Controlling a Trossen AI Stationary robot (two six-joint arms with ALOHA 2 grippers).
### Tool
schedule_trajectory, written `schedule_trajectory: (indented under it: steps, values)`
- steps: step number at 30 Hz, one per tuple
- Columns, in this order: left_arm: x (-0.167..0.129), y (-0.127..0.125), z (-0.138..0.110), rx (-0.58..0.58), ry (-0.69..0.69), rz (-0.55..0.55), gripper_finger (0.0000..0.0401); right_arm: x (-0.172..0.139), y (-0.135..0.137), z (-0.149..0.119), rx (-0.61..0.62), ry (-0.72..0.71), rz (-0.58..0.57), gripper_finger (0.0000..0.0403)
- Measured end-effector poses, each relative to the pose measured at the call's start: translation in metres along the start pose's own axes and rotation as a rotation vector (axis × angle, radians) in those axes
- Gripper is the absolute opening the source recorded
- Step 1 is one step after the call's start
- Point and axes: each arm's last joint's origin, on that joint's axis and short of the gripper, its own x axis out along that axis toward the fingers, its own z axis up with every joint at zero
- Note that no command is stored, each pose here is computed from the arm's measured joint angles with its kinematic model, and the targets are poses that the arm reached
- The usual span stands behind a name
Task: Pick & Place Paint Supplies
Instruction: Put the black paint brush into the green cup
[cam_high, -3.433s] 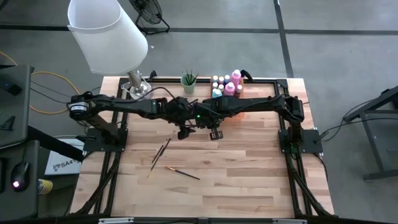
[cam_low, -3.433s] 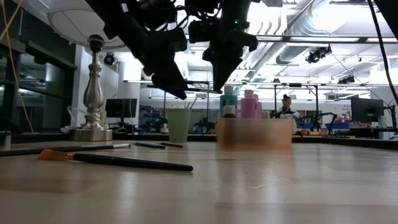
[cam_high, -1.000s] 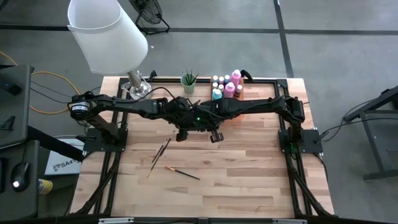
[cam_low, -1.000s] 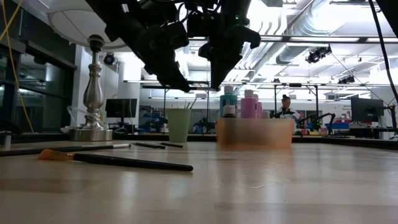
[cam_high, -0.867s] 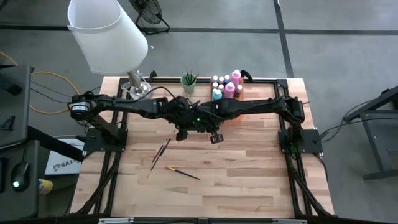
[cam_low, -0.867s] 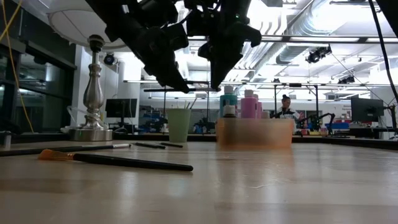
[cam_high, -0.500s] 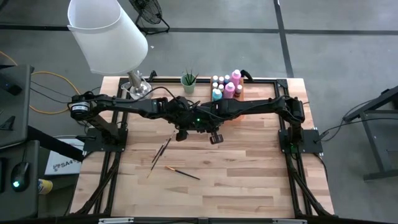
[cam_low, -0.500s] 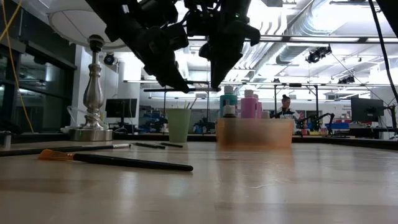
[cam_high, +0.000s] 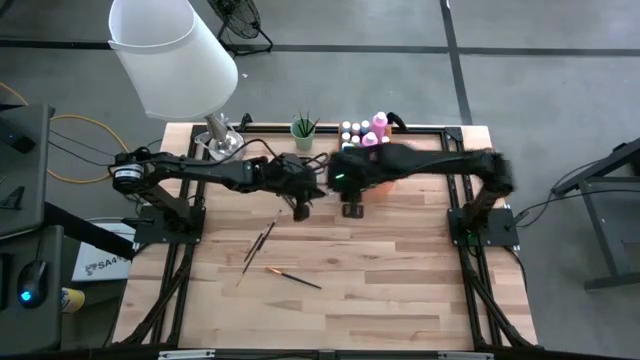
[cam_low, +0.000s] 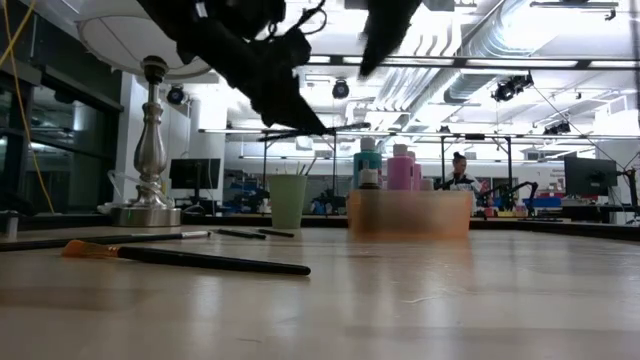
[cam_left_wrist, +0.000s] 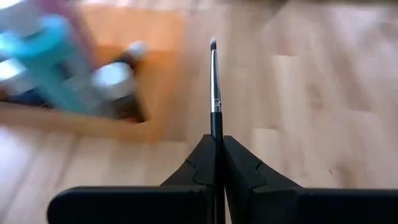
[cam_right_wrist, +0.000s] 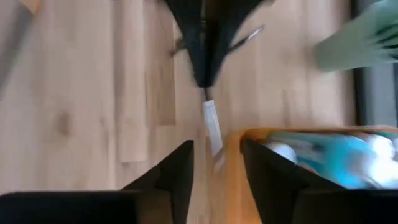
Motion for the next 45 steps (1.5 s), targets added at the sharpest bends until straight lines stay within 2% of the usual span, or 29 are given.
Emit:
schedule_trajectory:
  steps: [3, 5, 7, 12, 17, 23, 27, 30, 37, 45]
  values:
    - [0.0, 0.003, 0.006, -0.022, -0.057, 0.099, 0.0005, -0.035, -0.002, -0.006, 0.055, -0.076, -0.026, 0.0151]
    - [-0.002, 0.004, 0.01, -0.032, -0.093, 0.146, 0.0005, -0.048, -0.002, -0.01, 0.08, -0.104, -0.048, 0.0157]
    - [-0.001, 0.005, 0.012, -0.044, -0.117, 0.178, 0.0005, -0.055, -0.002, -0.013, 0.106, -0.124, -0.072, 0.0157]
    - [-0.004, 0.009, 0.021, -0.071, -0.249, 0.301, 0.0005, -0.102, -0.007, -0.034, 0.178, -0.229, -0.083, 0.015]
    - [-0.005, 0.022, 0.01, -0.179, -0.382, 0.406, 0.0005, -0.107, -0.008, -0.053, 0.235, -0.206, -0.099, 0.0149]
    - [-0.015, 0.043, -0.011, -0.31, -0.608, 0.521, 0.0005, -0.128, -0.007, -0.081, 0.304, -0.272, -0.126, 0.0149]
    - [-0.026, 0.06, -0.019, -0.348, -0.735, 0.589, 0.0005, -0.127, -0.003, -0.089, 0.328, -0.276, -0.142, 0.0149]
    - [-0.032, 0.075, -0.023, -0.379, -0.772, 0.631, 0.0005, -0.131, -0.002, -0.093, 0.344, -0.296, -0.156, 0.0149]
    - [-0.03, 0.115, -0.038, -0.437, -0.811, 0.623, 0.0004, -0.127, -0.003, -0.086, 0.367, -0.331, -0.19, 0.0149]
    - [-0.014, 0.136, -0.056, -0.457, -0.876, 0.602, 0.0004, -0.126, -0.003, -0.084, 0.39, -0.347, -0.209, 0.0149]
